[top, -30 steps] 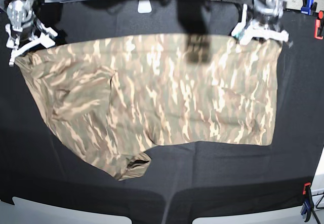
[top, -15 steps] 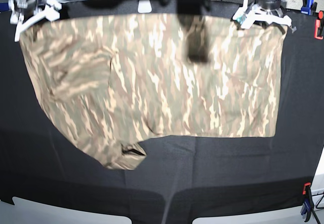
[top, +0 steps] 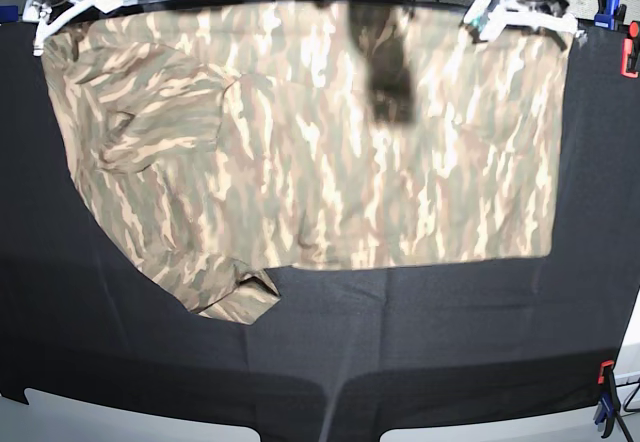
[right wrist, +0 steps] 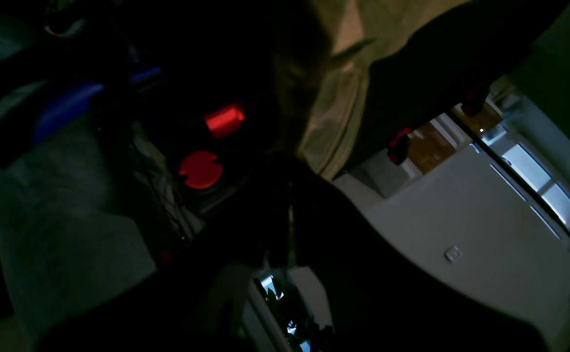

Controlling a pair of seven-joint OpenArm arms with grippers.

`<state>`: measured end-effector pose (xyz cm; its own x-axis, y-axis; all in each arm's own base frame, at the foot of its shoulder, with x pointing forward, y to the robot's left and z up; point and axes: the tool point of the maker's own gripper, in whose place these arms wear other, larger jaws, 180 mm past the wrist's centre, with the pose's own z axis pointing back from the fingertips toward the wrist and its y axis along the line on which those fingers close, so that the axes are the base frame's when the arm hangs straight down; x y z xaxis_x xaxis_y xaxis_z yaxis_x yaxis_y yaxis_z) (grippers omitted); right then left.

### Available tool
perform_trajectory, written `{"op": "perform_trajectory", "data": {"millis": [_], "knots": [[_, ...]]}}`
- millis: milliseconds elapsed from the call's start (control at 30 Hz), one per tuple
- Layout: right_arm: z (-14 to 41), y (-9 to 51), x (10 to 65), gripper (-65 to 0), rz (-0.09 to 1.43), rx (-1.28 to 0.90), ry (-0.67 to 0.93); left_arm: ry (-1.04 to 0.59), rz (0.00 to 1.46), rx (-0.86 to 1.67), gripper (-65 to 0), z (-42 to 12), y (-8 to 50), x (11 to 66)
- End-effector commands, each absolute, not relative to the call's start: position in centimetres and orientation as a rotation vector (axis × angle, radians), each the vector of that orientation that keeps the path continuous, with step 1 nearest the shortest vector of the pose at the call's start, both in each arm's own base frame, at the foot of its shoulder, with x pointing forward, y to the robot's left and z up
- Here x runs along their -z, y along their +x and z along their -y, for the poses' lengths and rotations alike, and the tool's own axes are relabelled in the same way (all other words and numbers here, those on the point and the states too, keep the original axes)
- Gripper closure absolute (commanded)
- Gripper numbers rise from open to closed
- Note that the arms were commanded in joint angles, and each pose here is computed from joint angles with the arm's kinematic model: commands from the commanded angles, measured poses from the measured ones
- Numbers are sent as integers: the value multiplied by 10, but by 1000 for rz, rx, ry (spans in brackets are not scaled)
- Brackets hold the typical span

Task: Layout the t-shirt on the table in an organized manner, then fold the t-shirt properly
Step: 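Pull the grasped edge with both grippers to stretch the shirt taut, then release the edge and move both grippers to the shirt's sides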

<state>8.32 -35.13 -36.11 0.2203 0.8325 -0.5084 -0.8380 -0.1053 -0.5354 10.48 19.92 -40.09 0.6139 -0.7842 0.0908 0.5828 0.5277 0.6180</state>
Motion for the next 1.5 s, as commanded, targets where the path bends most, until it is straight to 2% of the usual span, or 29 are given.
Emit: {"op": "perform_trajectory", "data": {"millis": [0, 433, 500, 600, 700, 900, 1033, 1200, 1300, 1367, 1467], "knots": [[352, 89, 353, 0, -1, -1412, -945, 615, 392, 835, 0, -205, 107, 394], [350, 93, 345, 0, 18, -1362, -971, 614, 400, 832, 0, -204, 108, 393], [351, 93, 344, -91, 16, -1361, -973, 623, 414, 803, 0, -206, 110, 391], [351, 92, 344, -232, 13, -1358, -974, 648, 402, 756, -155, -212, 108, 389], [350, 87, 349, -247, 1, -1345, -932, 678, 341, 713, -272, -223, 99, 389], [326, 74, 357, -246, 58, -1399, -817, 711, 328, 671, -292, -230, 97, 386], [289, 70, 347, -246, 172, -1437, -733, 869, 305, 666, -292, -250, 101, 368], [261, 91, 326, -246, 333, -1342, -716, 953, 458, 551, -292, -256, 137, 346], [256, 109, 321, -246, 400, -1258, -745, 961, 598, 546, -292, -247, 175, 330], [252, 121, 320, -246, 441, -1186, -748, 932, 697, 528, -292, -239, 205, 320], [242, 139, 321, -246, 499, -1066, -723, 790, 804, 487, -292, -223, 253, 311]]}}
